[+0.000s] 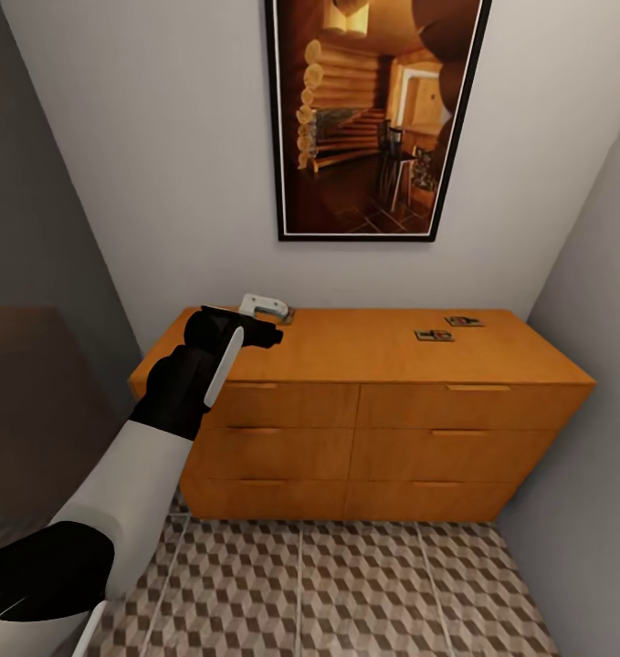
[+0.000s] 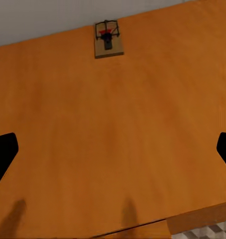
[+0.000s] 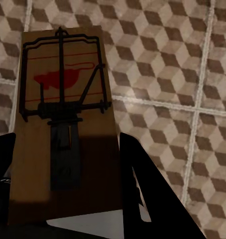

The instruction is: Take the four mousetraps from the cabinet in the bathroom and place them on the bathroom floor. Make sure all four end up on the same floor surface, and ensure that at least two of them are either under or directly next to the same bathroom sink.

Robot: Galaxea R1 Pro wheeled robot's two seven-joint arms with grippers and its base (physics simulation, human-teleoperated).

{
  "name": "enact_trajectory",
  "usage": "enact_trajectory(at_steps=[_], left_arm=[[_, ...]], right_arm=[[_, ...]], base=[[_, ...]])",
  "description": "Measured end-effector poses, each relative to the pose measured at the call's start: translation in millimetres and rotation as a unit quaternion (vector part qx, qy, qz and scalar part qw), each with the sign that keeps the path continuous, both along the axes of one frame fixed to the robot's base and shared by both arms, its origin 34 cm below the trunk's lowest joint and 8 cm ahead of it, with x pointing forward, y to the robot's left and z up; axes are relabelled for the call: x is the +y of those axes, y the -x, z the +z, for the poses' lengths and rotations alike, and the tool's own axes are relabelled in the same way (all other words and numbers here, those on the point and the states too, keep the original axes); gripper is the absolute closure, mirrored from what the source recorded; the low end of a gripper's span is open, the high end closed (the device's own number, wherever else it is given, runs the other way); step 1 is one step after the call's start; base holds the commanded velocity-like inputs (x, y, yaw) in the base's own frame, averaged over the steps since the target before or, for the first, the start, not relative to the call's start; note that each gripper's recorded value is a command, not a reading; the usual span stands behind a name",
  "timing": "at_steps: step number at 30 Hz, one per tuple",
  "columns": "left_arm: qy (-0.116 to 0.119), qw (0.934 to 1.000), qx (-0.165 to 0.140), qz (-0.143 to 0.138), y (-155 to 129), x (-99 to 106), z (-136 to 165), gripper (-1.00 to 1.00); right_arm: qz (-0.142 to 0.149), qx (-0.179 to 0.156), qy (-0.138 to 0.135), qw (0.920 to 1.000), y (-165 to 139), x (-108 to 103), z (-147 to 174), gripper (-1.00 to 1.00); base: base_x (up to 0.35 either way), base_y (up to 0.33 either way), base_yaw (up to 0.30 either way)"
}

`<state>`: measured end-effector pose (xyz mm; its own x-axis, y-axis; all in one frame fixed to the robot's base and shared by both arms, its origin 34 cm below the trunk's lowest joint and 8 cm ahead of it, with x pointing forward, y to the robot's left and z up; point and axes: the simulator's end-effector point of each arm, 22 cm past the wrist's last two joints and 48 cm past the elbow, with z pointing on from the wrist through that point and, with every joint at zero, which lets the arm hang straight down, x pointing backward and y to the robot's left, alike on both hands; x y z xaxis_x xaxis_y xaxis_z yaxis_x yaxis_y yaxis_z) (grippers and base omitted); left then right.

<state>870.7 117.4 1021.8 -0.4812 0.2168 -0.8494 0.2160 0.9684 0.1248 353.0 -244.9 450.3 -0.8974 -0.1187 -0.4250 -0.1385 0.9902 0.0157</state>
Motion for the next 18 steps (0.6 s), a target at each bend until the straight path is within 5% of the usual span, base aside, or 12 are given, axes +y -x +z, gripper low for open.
enact_trajectory(at_steps=[18], left_arm=[[-0.003, 0.9999, 0.013, 0.002, -0.2, 1.4, -11.0, -1.0]], right_arm=[[0.0, 0.0, 0.0, 1.0, 0.1, -0.4, -0.1, 1.0]], base=[[0.175, 0.0, 0.0]])
